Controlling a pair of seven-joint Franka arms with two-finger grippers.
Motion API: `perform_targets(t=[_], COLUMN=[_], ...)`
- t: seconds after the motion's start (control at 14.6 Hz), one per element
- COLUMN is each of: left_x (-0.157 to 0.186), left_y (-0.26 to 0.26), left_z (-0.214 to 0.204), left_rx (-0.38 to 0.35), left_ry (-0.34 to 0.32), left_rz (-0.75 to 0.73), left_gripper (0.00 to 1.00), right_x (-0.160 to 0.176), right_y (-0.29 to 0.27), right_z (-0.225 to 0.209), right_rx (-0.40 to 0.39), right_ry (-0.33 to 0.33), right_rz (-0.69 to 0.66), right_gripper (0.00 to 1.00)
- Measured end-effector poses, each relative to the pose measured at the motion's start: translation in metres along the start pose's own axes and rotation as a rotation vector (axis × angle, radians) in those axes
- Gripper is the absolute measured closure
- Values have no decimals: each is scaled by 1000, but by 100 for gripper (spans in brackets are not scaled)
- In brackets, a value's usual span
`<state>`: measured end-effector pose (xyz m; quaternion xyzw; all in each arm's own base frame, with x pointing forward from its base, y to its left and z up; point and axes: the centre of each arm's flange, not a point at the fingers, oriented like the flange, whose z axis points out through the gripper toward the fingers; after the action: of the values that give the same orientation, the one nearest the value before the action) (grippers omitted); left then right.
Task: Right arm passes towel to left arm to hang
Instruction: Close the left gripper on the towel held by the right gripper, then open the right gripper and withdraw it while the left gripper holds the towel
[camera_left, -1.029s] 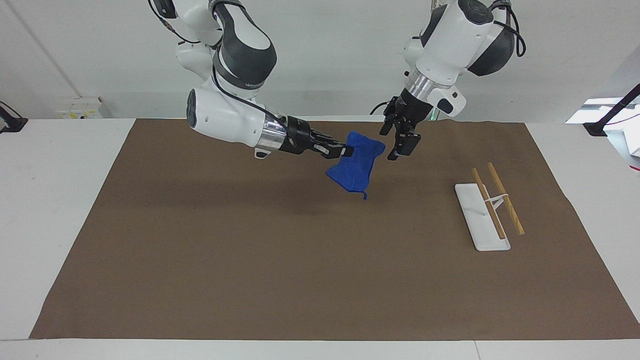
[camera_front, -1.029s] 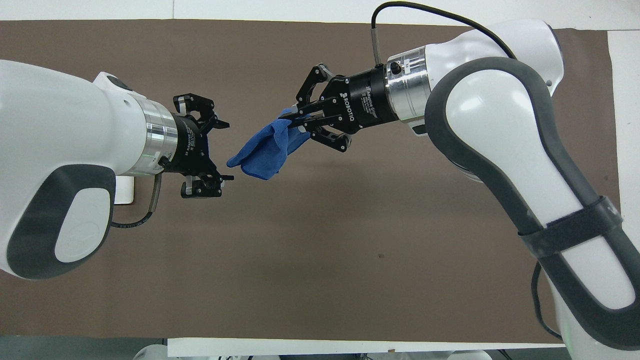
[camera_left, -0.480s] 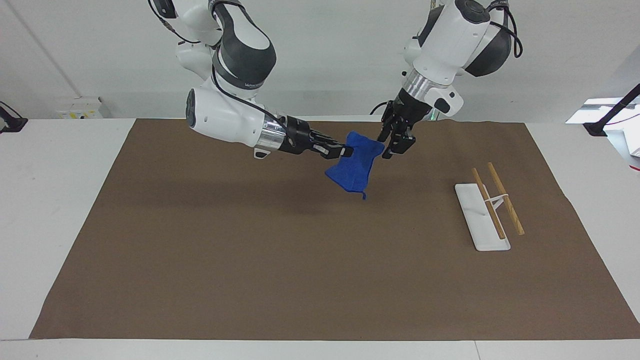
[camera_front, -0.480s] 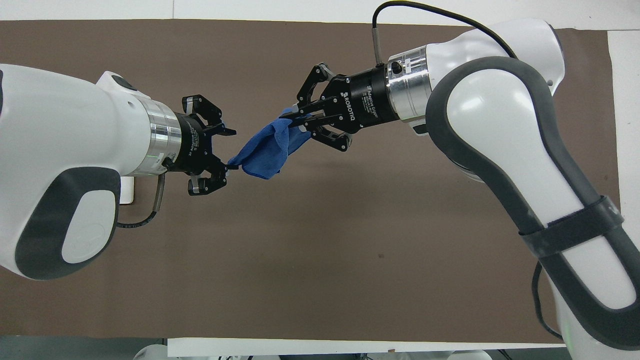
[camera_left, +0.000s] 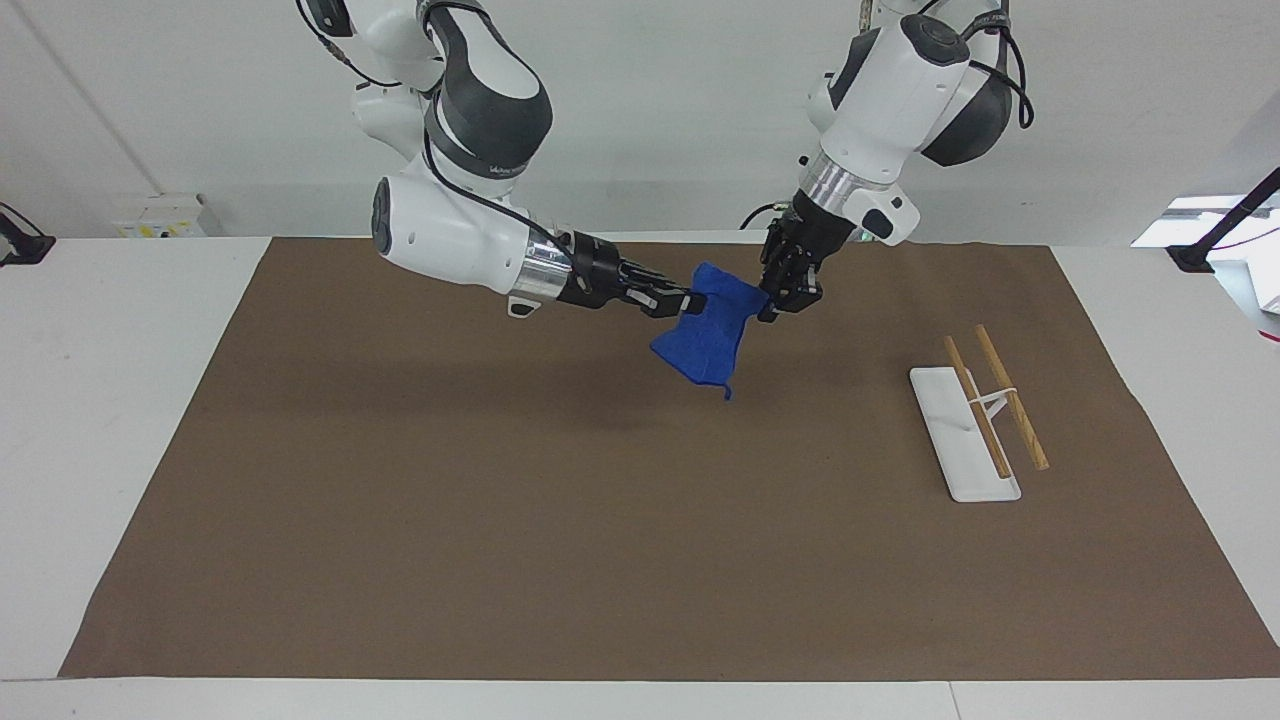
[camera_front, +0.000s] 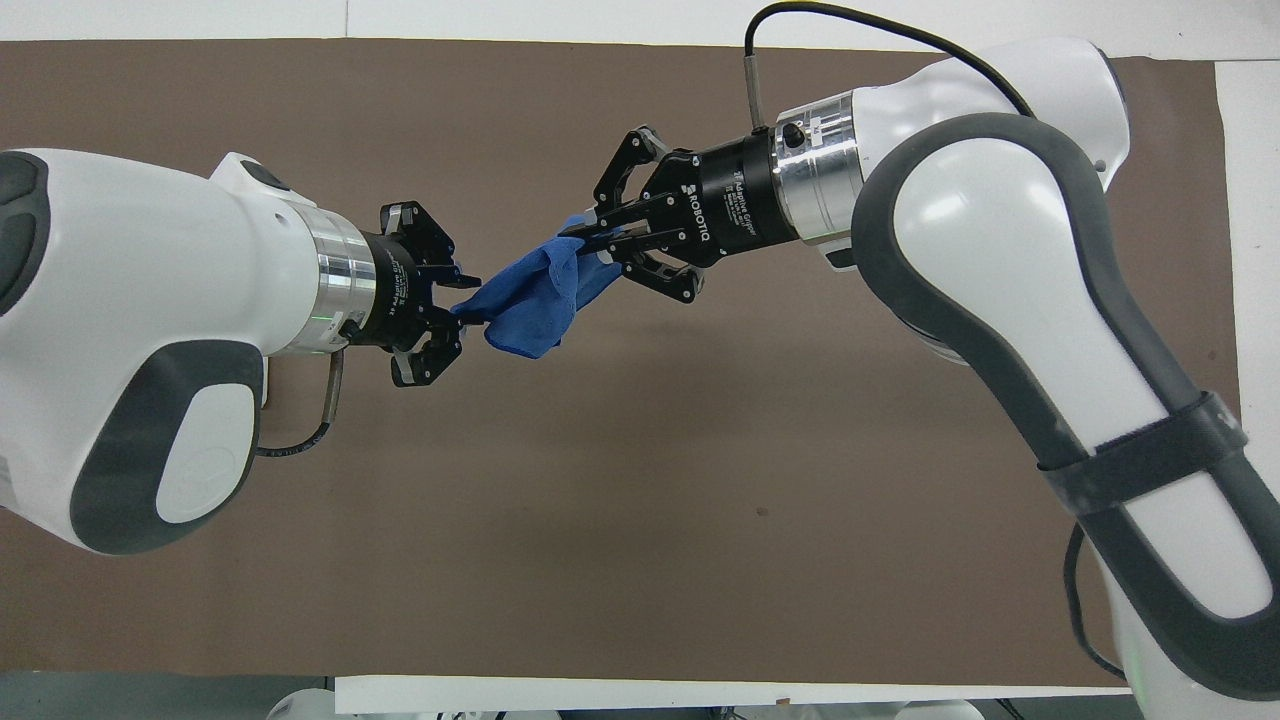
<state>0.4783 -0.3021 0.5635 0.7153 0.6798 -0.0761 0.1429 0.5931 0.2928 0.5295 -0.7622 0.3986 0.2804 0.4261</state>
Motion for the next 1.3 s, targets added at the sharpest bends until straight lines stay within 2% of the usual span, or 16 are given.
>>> perform_targets(t=[0.07,0.14,0.48,0.62,0.69,0.82,1.03,1.1,1.24,1.3], left_x=[0,0,2,1,-2,-6,-7,-4,4,8], left_y=[0,0,3,9,13,17,22,23,25,26], left_z=[0,0,-5,-14,-20,-30,-49,-58,-79,-87], left_rx=[0,0,-9,-23,-28,-20,-8,-1,9,8], left_ry=[0,0,5,38,54,68,76,85,134,174], left_rz=[0,0,2,29,51,97,146,159,203,224], left_gripper=[91,95,98,98,98,98,98,98,98,98], right_x=[0,0,0,0,0,0,7,15,33,39], right_y=[0,0,0,0,0,0,0,2,8,12], right_z=[0,0,0,0,0,0,-9,-17,-41,-56], right_rx=[0,0,1,1,1,1,-7,-39,-173,-259], right_ry=[0,0,0,0,1,1,33,87,241,316], right_rz=[0,0,0,0,0,-17,-153,-225,-416,-527], right_gripper=[93,93,93,92,86,65,36,23,4,0])
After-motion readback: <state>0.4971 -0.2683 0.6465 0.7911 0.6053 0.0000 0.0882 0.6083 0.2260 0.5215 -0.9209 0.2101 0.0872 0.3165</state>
